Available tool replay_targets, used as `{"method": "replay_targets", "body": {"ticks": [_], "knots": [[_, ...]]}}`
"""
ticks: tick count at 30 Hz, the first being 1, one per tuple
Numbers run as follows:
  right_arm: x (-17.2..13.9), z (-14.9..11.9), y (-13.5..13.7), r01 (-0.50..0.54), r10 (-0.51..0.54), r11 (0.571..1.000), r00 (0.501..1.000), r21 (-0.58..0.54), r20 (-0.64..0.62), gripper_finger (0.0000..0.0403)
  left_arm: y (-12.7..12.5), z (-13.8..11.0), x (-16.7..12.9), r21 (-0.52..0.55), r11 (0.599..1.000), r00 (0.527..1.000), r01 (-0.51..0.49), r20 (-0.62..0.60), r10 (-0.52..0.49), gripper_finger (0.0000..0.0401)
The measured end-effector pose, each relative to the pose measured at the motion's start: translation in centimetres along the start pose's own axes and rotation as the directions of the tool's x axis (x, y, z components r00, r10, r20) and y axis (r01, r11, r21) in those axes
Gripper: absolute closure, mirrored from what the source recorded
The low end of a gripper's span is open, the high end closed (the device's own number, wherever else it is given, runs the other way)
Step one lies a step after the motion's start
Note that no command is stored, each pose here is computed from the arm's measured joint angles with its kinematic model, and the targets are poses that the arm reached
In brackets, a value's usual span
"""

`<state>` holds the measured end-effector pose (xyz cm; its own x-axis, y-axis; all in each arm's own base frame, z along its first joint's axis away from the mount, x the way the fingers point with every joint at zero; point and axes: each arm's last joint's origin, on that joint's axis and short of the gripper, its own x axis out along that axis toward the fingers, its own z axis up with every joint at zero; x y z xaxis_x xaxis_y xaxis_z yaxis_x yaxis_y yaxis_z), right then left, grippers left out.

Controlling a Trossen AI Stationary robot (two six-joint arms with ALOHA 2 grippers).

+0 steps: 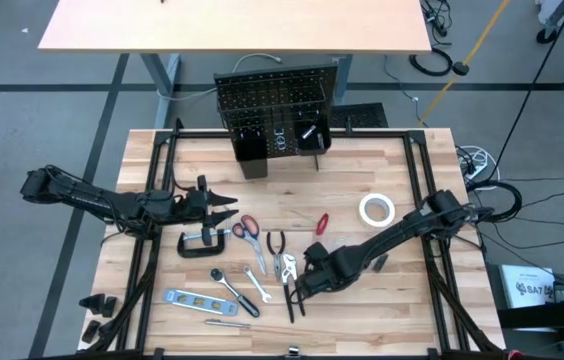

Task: Hang tools onto peg board
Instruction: Put the left wrench socket on the right black bin on the peg board

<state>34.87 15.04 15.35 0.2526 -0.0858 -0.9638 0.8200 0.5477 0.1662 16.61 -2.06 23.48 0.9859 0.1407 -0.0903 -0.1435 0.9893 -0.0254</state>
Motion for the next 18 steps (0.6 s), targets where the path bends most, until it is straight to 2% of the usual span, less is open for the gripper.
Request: {"method": "replay_targets", "body": {"ticks": [9,18], "knots": [[0.3,0.1,0.0,0.01,-0.011,1.0,0.999,0.015,0.049,0.0223,0.0,0.0,0.0,-0.015,1.0,1.0,0.0,0.001,0.0,0.0269],[2.1,-0.4,-0.1,0.059,-0.059,0.998,0.998,-0.012,0.01,0.0296,0.0,0.0,0.0,-0.015,1.0,1.0,0.0,0.002,0.0,0.0269]]}}
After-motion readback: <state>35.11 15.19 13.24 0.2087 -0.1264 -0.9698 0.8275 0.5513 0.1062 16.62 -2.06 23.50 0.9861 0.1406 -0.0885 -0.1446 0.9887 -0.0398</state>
